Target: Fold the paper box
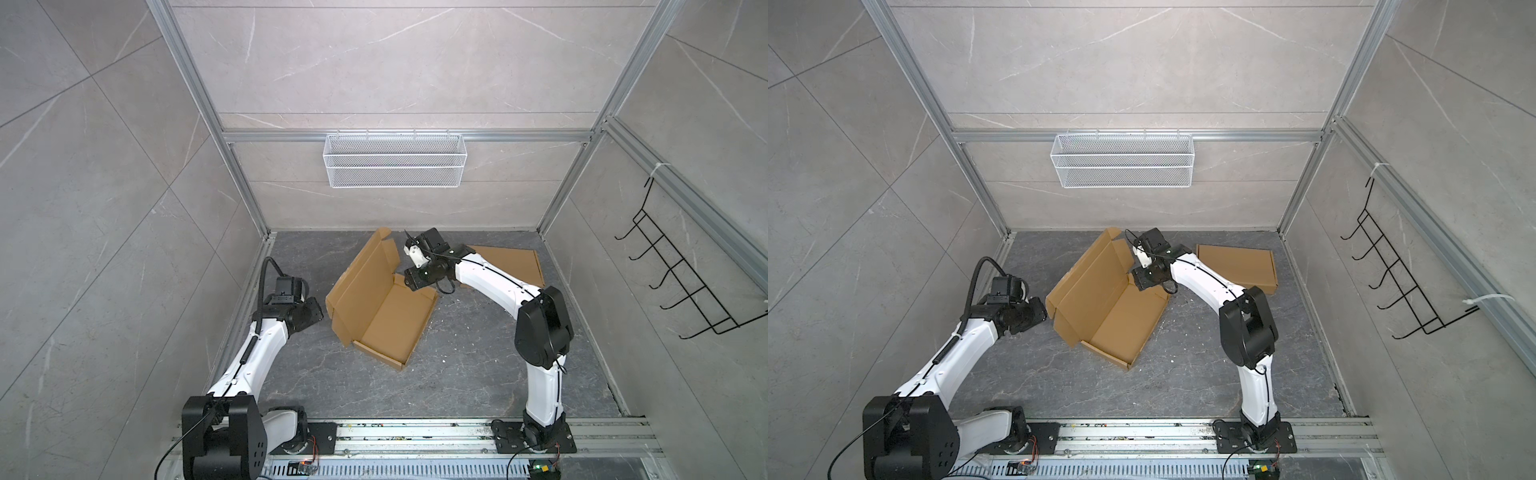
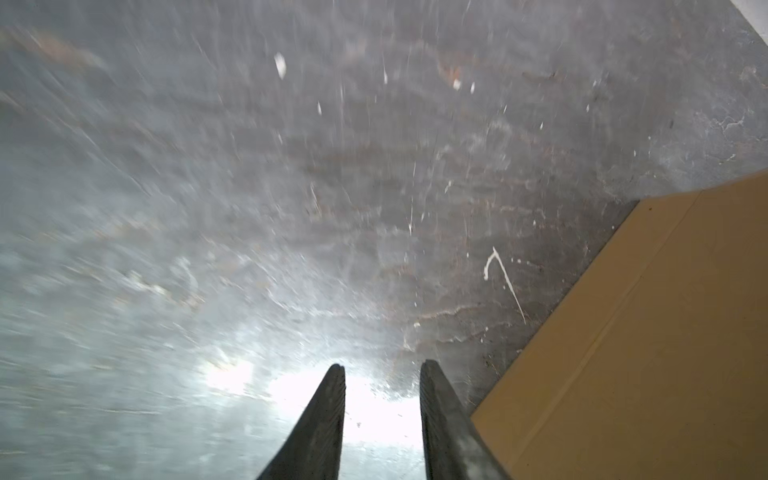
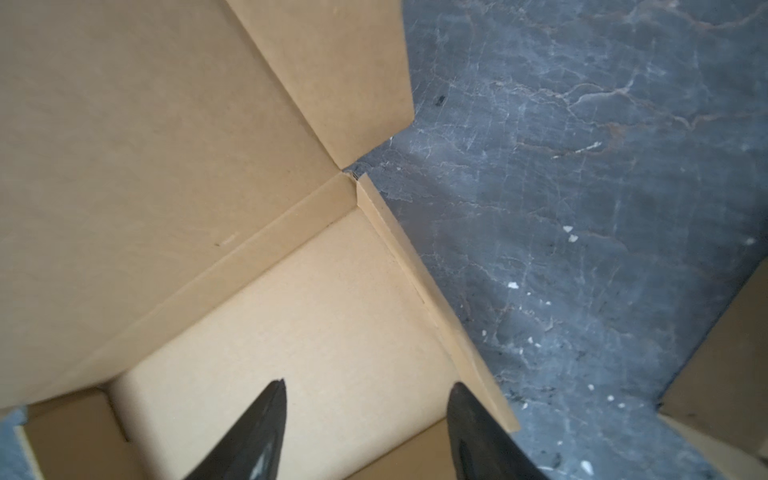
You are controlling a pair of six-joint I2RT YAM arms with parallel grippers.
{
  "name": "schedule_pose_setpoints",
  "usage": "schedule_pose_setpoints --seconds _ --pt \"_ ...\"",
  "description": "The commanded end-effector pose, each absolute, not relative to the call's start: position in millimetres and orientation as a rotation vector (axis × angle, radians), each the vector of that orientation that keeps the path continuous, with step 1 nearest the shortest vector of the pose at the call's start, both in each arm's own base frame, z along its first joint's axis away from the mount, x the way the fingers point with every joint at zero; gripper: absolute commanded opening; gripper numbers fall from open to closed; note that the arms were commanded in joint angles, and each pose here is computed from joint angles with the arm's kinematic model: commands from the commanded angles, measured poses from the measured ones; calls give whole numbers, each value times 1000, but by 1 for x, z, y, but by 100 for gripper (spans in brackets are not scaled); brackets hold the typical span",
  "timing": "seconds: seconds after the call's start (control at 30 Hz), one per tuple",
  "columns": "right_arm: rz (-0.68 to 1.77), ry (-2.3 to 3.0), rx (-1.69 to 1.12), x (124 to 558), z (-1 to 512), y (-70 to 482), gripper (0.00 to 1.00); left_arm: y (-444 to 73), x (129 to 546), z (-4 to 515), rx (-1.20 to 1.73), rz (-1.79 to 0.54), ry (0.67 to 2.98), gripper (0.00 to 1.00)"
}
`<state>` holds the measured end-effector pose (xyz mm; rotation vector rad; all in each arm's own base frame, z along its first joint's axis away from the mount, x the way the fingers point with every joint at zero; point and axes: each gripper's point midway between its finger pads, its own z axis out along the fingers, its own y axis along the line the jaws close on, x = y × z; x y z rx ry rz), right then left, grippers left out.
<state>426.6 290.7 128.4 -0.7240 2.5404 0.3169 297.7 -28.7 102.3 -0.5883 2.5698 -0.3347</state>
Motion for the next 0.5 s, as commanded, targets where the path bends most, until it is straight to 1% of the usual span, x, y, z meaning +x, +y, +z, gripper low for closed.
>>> schedule_pose_setpoints --seconds 0.0,0.07,0.2,0.47 --pt "194 2554 -881 430 116 285 66 -43 298 106 -679 -487 2507 34" --pt "142 2554 -904 438 111 284 65 -44 291 101 -697 -492 2514 34" --pt "127 2565 -943 444 98 287 65 -44 283 98 -715 -496 2512 34" --pt "140 2563 -906 455 78 294 62 -46 282 97 -704 -502 2528 35"
